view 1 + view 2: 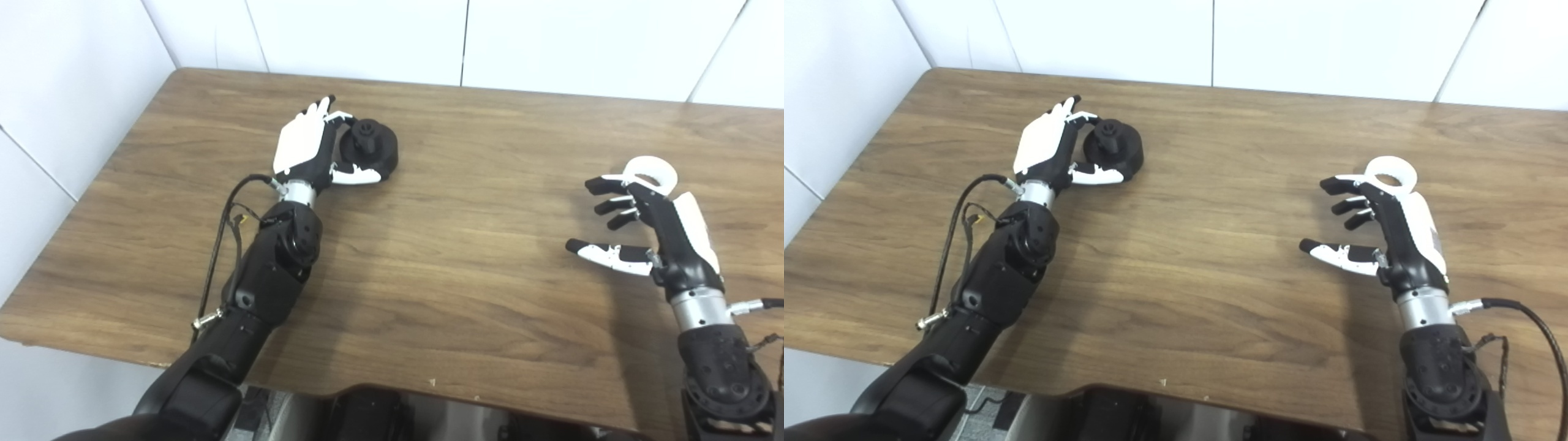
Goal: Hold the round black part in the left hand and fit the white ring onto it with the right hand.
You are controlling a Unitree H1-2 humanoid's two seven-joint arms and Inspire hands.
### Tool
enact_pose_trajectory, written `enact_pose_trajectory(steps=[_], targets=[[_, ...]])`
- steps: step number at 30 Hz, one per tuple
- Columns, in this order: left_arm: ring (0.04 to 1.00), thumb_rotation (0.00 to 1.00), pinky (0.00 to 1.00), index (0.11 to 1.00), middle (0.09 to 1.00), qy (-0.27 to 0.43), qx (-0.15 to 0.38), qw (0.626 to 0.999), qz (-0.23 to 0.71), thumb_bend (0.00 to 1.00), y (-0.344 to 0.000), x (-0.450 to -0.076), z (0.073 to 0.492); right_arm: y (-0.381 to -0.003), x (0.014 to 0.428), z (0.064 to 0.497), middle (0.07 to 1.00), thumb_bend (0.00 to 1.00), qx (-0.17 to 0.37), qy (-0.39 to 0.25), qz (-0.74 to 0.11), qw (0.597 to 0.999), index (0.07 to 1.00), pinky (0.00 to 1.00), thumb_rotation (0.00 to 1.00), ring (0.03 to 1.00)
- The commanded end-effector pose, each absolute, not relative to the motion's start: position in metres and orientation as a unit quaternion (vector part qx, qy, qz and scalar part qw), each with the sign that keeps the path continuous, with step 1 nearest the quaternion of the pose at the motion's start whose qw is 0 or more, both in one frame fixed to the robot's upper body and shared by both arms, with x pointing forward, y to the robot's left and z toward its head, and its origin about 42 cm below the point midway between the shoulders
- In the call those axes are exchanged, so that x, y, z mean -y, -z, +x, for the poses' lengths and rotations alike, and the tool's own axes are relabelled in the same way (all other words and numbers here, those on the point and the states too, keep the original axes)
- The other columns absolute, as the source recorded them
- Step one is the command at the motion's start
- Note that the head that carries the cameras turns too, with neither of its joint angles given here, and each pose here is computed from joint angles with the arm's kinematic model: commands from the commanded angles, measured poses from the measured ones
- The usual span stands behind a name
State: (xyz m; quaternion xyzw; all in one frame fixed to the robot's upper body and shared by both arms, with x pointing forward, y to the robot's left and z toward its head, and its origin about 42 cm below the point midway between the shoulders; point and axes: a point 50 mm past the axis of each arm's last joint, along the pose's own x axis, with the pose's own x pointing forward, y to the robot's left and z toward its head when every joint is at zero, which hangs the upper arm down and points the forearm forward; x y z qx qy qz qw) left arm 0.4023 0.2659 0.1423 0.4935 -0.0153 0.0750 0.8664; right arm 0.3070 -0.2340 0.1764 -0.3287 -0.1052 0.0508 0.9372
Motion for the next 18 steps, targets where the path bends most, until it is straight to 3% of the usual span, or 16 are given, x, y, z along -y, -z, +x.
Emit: enact_pose_trajectory(steps=[1,18], targets=[[1.0,0.32,1.0,0.649,1.0,-0.101,0.068,0.863,0.49,0.87,-0.1692,-0.2675,0.4162,-0.197,0.2338,0.3099,0.719,0.73,0.15,-0.041,-0.325,0.933,0.692,0.5,0.06,0.62],[1.0,0.27,1.0,0.601,1.0,-0.102,0.076,0.868,0.481,0.87,-0.1669,-0.2664,0.4151,-0.1997,0.2358,0.3109,0.721,0.73,0.151,-0.04,-0.327,0.932,0.689,0.49,0.09,0.614]])
